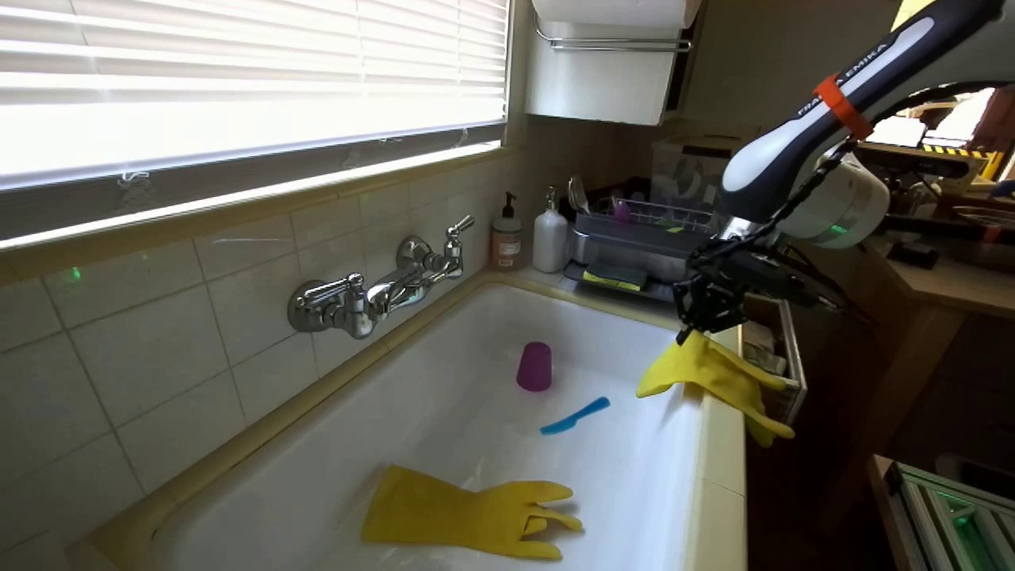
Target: Remove the right glove from the sink
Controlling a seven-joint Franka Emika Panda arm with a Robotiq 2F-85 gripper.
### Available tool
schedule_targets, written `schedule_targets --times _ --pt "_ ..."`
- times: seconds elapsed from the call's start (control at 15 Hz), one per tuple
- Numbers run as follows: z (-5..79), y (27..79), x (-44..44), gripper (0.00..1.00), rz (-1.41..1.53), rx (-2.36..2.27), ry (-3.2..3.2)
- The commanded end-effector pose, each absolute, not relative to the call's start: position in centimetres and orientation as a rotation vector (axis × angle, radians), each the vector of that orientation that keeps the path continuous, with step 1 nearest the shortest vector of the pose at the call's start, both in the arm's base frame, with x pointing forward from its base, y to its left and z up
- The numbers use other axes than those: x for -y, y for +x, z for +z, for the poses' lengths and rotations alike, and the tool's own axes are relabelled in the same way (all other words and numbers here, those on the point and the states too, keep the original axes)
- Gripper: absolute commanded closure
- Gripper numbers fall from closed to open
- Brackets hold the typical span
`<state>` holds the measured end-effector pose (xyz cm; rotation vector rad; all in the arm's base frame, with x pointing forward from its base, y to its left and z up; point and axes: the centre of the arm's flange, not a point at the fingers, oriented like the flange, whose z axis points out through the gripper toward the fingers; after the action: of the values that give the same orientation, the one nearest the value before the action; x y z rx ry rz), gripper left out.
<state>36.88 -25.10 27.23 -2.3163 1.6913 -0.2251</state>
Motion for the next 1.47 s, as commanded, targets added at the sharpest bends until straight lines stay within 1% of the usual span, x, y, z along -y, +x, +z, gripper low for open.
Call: schedule_targets --times 0.0,0.4,0.93,1.4 --pt "27.6 37.3 25.7 1.0 -0.296 -1.733 -2.217" --pt "30.0 37.0 24.8 1.0 -0.337 -1.707 -2.22" --pt "32.9 34.5 22.6 1.0 -0.304 -1.607 -2.44" --pt "35.3 32.5 21.9 1.0 -0.376 -1.581 -2.532"
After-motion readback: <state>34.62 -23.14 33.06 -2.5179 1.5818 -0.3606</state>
